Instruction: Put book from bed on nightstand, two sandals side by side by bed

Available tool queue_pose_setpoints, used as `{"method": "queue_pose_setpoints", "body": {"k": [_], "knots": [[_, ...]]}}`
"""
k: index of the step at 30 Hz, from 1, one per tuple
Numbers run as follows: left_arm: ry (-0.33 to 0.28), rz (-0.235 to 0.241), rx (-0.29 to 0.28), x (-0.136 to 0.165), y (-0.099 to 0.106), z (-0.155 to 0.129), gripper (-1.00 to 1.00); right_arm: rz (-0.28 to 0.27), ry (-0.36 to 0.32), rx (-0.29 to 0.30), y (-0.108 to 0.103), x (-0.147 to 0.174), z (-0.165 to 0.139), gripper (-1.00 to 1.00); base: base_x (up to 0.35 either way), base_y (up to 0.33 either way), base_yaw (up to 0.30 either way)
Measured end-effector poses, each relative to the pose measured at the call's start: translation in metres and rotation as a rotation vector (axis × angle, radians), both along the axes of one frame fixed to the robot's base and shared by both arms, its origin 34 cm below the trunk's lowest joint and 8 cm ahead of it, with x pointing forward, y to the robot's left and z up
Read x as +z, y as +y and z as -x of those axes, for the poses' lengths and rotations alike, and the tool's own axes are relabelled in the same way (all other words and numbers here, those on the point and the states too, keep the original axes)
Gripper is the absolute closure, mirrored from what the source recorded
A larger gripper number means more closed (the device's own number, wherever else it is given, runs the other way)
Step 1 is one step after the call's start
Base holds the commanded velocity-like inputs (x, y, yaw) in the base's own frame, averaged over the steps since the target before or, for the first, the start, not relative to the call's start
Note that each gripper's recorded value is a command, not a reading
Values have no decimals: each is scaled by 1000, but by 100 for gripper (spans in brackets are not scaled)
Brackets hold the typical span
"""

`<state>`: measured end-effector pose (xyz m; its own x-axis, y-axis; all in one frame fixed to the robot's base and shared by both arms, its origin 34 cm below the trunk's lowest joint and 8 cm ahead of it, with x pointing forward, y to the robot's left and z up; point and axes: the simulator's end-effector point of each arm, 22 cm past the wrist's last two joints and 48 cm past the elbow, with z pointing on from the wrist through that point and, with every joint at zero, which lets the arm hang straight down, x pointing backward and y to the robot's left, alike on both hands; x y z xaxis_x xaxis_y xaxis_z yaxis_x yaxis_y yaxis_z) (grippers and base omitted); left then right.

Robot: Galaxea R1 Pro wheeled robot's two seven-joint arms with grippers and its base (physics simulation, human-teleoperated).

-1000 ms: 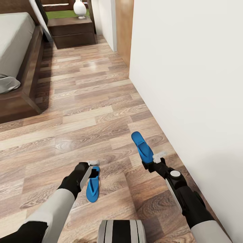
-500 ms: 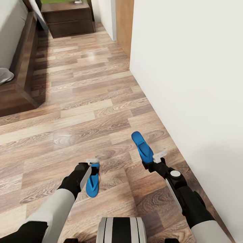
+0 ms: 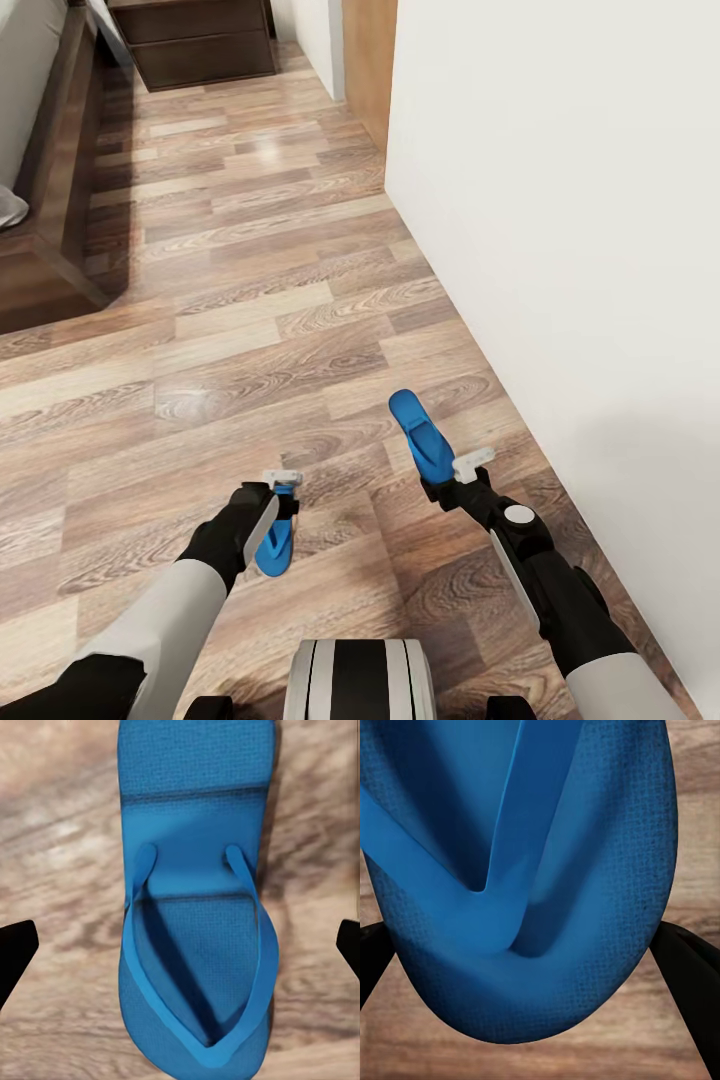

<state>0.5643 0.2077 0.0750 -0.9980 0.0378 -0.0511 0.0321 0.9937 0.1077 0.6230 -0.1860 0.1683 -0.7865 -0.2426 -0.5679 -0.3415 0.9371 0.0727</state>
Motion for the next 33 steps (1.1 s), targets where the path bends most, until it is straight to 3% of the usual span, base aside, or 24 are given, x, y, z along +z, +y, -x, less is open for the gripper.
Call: {"method": "queue_pose_setpoints", "body": {"k": [7,14,33], "knots": [[12,2,-4,-6,-1,5,-100,0,12,1,0,-7,4,100,0,0,0],[41,1,-3,-20,-1,17,-100,-18,-58,0,5,13,-17,100,0,0,0],[86,1,-3,-42,-1,37,-100,-19,-20,0,5,-11,-5,100,0,0,0]]}}
